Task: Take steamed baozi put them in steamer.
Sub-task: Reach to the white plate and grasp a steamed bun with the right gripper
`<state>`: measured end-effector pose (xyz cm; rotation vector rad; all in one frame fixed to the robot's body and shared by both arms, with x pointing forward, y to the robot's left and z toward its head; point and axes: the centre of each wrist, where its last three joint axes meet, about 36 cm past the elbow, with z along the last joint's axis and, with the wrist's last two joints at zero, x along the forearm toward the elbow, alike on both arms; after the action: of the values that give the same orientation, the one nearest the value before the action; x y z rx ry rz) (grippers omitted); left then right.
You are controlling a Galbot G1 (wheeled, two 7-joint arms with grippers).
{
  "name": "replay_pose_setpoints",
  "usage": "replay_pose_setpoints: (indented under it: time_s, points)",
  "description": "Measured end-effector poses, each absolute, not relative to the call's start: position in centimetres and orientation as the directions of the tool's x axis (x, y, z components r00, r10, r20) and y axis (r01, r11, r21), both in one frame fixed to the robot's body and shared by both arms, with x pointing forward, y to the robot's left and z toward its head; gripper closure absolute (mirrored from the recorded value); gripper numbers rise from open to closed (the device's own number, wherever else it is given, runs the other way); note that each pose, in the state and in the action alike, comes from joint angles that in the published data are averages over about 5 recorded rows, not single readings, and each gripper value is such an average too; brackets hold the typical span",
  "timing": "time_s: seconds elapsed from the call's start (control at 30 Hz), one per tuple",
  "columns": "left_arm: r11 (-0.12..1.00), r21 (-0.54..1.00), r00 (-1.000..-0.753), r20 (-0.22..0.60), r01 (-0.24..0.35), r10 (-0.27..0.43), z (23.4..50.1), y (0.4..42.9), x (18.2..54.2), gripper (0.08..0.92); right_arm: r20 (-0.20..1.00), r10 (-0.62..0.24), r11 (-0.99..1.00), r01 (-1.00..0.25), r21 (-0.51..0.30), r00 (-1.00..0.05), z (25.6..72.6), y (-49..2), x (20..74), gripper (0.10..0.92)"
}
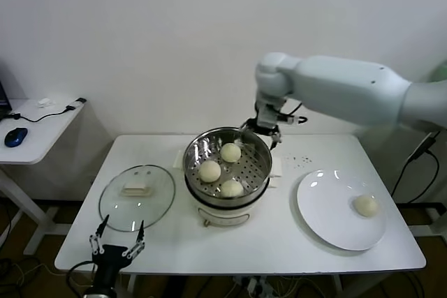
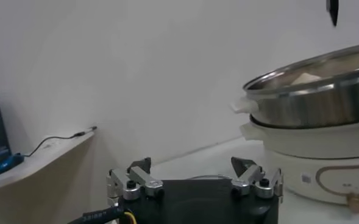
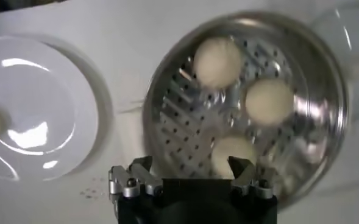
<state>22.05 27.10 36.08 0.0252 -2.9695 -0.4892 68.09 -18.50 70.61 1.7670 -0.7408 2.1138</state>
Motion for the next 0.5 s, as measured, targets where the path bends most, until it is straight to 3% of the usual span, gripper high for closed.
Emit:
replay_pose_setpoints:
  time_s: [0.2,0.5]
  points:
    - [0.947,0.322,-0.991,0.130,0.008,-0.036,36.1,27.1,21.8,0.177,0.961,-0.140,-0.501,-0.819,-0.278,-0.240,68.8,-28.6,67.5,0.200]
    - [0.947,0.321,-0.990,0.133,0.004,-0.041,36.3,27.3,21.6,0.177,0.977,-0.121,-0.127,-0.973,-0.191,-0.175,61.2,-40.7,64.7,0.200]
